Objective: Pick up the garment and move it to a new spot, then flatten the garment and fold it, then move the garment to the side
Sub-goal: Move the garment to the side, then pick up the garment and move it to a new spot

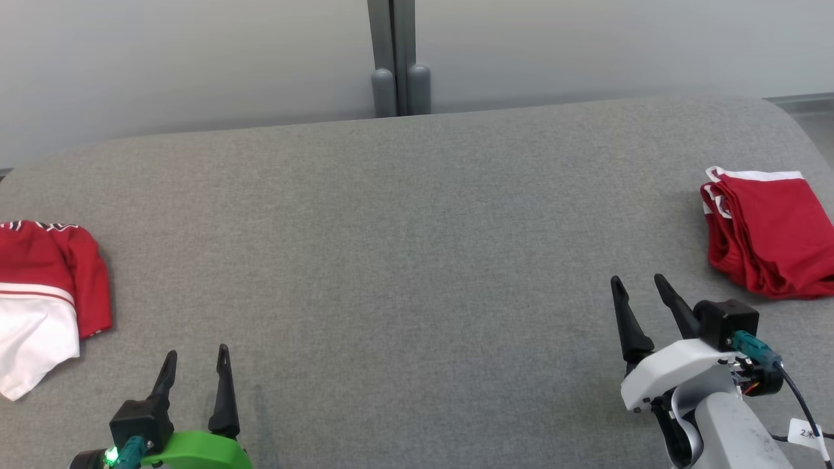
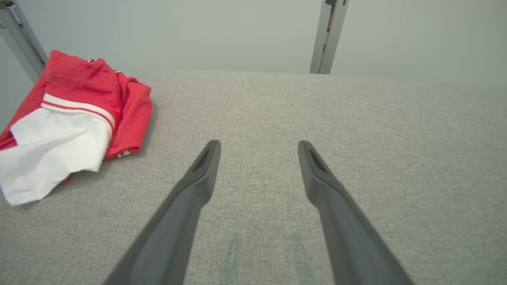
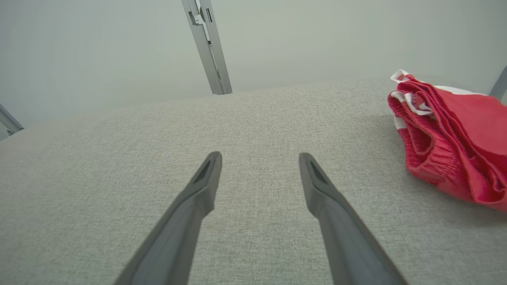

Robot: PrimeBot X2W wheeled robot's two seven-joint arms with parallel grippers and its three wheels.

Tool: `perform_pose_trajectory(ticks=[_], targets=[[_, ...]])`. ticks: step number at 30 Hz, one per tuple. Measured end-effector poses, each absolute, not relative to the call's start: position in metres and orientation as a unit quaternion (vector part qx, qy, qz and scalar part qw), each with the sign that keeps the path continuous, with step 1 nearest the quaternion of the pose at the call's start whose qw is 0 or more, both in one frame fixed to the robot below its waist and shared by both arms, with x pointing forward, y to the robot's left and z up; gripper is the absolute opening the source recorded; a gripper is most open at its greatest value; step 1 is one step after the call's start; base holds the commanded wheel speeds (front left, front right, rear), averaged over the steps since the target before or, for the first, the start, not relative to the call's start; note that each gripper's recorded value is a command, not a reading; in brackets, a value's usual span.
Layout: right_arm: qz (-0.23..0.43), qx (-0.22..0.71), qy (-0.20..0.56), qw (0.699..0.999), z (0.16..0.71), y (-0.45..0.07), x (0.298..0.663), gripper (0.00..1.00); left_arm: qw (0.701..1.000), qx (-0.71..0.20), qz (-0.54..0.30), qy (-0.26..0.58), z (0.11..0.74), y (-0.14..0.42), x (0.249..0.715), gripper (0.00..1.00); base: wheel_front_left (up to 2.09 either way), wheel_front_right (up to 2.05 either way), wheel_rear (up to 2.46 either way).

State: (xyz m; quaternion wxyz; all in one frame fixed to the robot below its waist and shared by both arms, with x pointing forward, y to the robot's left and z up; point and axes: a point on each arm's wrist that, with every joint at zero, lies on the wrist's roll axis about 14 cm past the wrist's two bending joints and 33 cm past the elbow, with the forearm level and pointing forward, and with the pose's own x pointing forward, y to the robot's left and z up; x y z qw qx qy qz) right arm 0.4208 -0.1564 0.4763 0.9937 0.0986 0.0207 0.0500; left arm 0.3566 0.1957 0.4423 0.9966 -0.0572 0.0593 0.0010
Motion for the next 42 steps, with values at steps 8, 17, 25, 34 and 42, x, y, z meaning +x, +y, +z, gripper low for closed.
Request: perform_pose_trajectory(ticks=[8,17,25,34,42], targets=[[0.070,0.098,0.027,0.992,0.473,-0.142,0.423,1.00,0.996,-0.064,0.010,0.060,0.442,0.200,0.352,1.00,0.00,0.00,0.00],[0.130,0.092,0.035,0.987,0.469,-0.097,0.436,1.00,0.994,-0.071,0.066,0.060,0.441,0.233,0.336,1.00,0.00,0.00,0.00],[0.207,0.094,0.047,0.973,0.464,-0.035,0.444,1.00,0.982,-0.081,0.155,0.075,0.429,0.281,0.294,1.00,0.00,0.00,0.00],[0.281,0.095,0.056,0.953,0.461,0.026,0.446,1.00,0.958,-0.098,0.261,0.069,0.428,0.331,0.240,1.00,0.00,0.00,0.00],[0.305,0.098,0.059,0.946,0.456,0.047,0.454,1.00,0.951,-0.089,0.290,0.052,0.441,0.351,0.238,1.00,0.00,0.00,0.00]])
